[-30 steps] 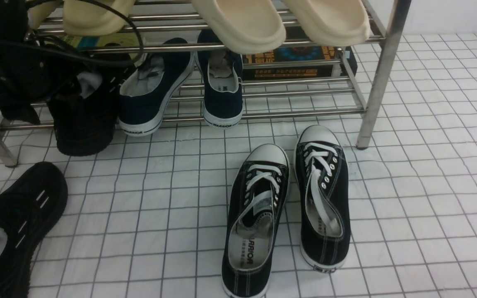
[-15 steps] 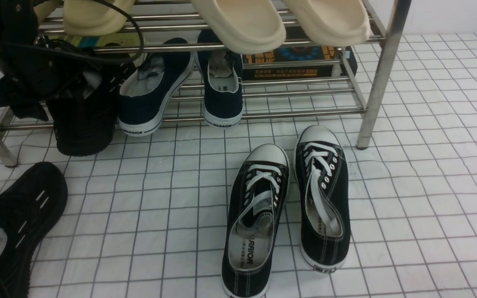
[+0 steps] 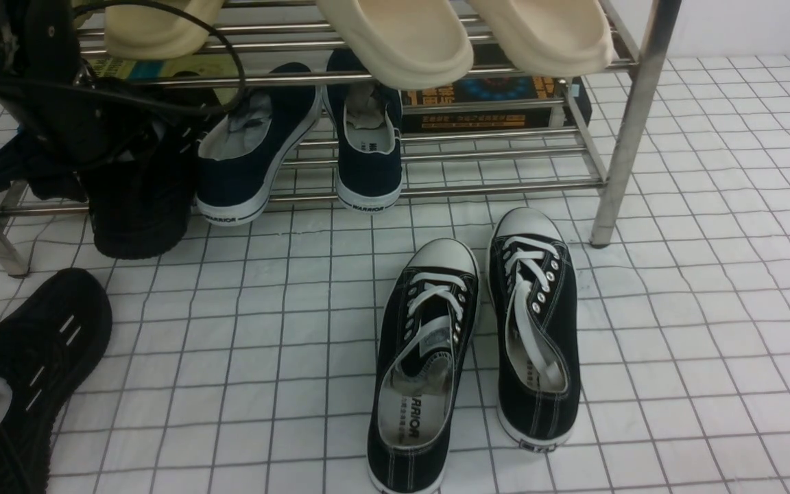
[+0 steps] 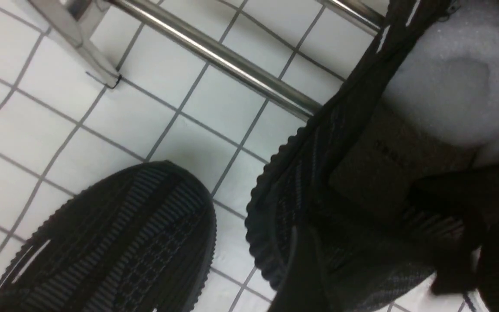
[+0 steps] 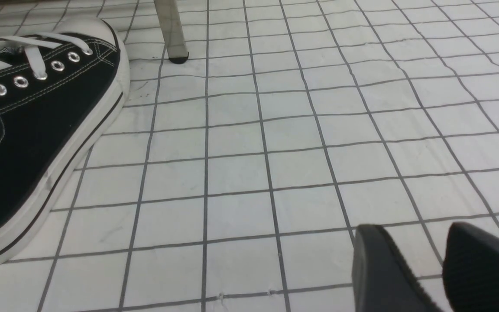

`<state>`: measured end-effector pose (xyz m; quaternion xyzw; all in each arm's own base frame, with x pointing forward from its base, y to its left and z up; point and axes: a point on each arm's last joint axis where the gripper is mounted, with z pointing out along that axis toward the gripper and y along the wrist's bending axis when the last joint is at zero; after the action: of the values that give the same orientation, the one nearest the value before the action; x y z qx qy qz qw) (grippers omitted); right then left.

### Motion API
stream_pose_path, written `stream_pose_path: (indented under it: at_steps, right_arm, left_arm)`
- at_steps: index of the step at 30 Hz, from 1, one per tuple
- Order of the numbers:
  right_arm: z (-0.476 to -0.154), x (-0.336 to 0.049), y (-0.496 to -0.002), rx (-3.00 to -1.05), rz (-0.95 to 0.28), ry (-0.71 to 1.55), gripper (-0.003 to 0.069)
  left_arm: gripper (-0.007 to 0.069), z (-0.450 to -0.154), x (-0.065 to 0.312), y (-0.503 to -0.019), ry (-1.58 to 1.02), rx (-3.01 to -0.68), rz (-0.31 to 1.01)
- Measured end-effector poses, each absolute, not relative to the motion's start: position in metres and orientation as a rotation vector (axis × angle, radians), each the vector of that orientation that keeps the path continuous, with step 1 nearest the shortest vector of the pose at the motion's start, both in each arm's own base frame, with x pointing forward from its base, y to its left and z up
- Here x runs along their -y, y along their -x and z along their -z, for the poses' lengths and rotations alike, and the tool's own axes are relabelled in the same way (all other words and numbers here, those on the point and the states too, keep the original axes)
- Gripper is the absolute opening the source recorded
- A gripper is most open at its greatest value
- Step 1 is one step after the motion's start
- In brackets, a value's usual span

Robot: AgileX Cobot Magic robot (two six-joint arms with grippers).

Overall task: Take the shoes off the shelf with your hand from the white checkered tablecloth.
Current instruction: 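Grasp the leftmost shoe on the bottom shelf of the shoe rack with the left gripper, then set the held shoe down on the floor in front of the rack with the left gripper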

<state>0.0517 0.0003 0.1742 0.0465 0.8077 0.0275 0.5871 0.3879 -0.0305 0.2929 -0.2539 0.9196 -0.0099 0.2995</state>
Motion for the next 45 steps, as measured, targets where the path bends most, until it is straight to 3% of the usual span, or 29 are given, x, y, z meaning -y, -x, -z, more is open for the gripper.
stream_pose_path:
  at_steps: [6, 14, 22, 25, 30, 33, 38, 45]
  right_arm:
    - [-0.174, 0.000, -0.052, -1.882, -0.064, -0.108, 0.0239]
    - [-0.174, 0.000, -0.052, -1.882, -0.064, -0.108, 0.0239]
    - [-0.174, 0.000, -0.052, -1.882, -0.064, -0.108, 0.0239]
    - [-0.174, 0.000, -0.052, -1.882, -0.064, -0.108, 0.0239]
    - [-0.174, 0.000, -0.052, -1.882, -0.064, -0.108, 0.0239]
    - [-0.174, 0.000, -0.052, -1.882, -0.064, -0.108, 0.0239]
    - [-0.174, 0.000, -0.052, -1.882, -0.064, -0.108, 0.0239]
    - [-0.174, 0.000, -0.052, -1.882, -0.064, -0.108, 0.0239]
  left_arm:
    - [0.0519, -0.290, 0.031, -0.389, 0.677, -2.449, 0.022]
    - [0.0519, -0.314, 0.026, -0.379, 0.639, -2.381, 0.000]
    - [0.0512, -0.288, 0.028, -0.392, 0.639, -2.440, -0.032]
    - [0.0429, -0.284, 0.028, -0.394, 0.639, -2.449, -0.036]
    - [0.0143, -0.283, 0.028, -0.393, 0.640, -2.457, -0.049]
    - [0.0037, -0.282, 0.027, -0.391, 0.644, -2.481, -0.065]
    - [0.0028, -0.289, 0.026, -0.383, 0.625, -2.524, -0.083]
    - [0.0028, -0.338, 0.022, -0.346, 0.647, -2.483, -0.057]
